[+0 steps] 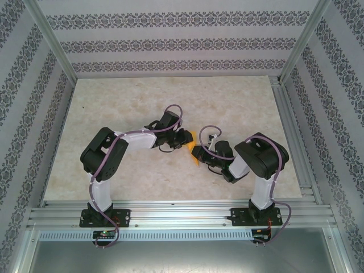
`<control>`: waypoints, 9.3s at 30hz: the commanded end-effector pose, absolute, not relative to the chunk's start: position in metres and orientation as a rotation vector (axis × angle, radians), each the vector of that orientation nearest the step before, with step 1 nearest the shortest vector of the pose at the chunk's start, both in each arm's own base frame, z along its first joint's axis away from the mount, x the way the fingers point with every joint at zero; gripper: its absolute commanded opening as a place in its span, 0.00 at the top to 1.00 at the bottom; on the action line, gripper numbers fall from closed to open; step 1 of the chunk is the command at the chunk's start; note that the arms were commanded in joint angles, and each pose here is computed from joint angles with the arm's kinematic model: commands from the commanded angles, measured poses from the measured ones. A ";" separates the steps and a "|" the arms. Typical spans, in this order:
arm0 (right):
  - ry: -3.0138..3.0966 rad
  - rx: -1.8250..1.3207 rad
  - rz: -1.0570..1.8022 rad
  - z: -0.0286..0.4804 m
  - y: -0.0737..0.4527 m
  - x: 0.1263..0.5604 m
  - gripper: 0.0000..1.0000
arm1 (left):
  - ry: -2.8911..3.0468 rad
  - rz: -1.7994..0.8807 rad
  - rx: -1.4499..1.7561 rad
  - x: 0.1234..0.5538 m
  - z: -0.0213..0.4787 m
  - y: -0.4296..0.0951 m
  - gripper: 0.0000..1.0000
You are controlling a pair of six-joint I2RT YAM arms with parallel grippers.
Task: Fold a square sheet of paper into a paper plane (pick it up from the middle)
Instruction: Fold the wing for the fifth time at the center of the table.
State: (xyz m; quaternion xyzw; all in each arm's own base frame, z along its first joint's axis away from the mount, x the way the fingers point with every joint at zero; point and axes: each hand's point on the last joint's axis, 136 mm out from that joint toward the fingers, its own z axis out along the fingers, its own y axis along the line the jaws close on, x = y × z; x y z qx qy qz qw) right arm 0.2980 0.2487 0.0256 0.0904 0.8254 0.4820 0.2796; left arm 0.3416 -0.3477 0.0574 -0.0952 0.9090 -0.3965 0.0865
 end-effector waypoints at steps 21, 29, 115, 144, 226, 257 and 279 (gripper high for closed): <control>2.602 0.160 0.904 -0.006 0.223 0.264 0.75 | 2.746 -1.115 -0.175 0.349 0.034 -0.357 0.74; 2.662 0.089 0.786 0.004 0.215 0.262 0.74 | 2.746 -1.143 -0.151 0.350 0.037 -0.362 0.74; 2.463 0.437 1.272 0.026 0.199 0.280 1.00 | 2.600 -1.470 0.114 0.342 0.093 -0.410 0.63; 2.491 0.492 1.295 0.019 0.215 0.273 1.00 | 2.599 -1.408 0.150 0.336 0.094 -0.400 0.64; 2.665 0.081 0.726 0.021 0.189 0.304 0.61 | 2.674 -1.334 0.126 0.356 0.061 -0.413 0.69; 2.634 0.100 0.852 0.036 0.195 0.300 0.67 | 2.774 -1.217 0.087 0.356 0.031 -0.405 0.71; 2.710 0.162 0.749 0.011 0.178 0.294 0.87 | 2.773 -1.237 0.112 0.359 0.032 -0.410 0.71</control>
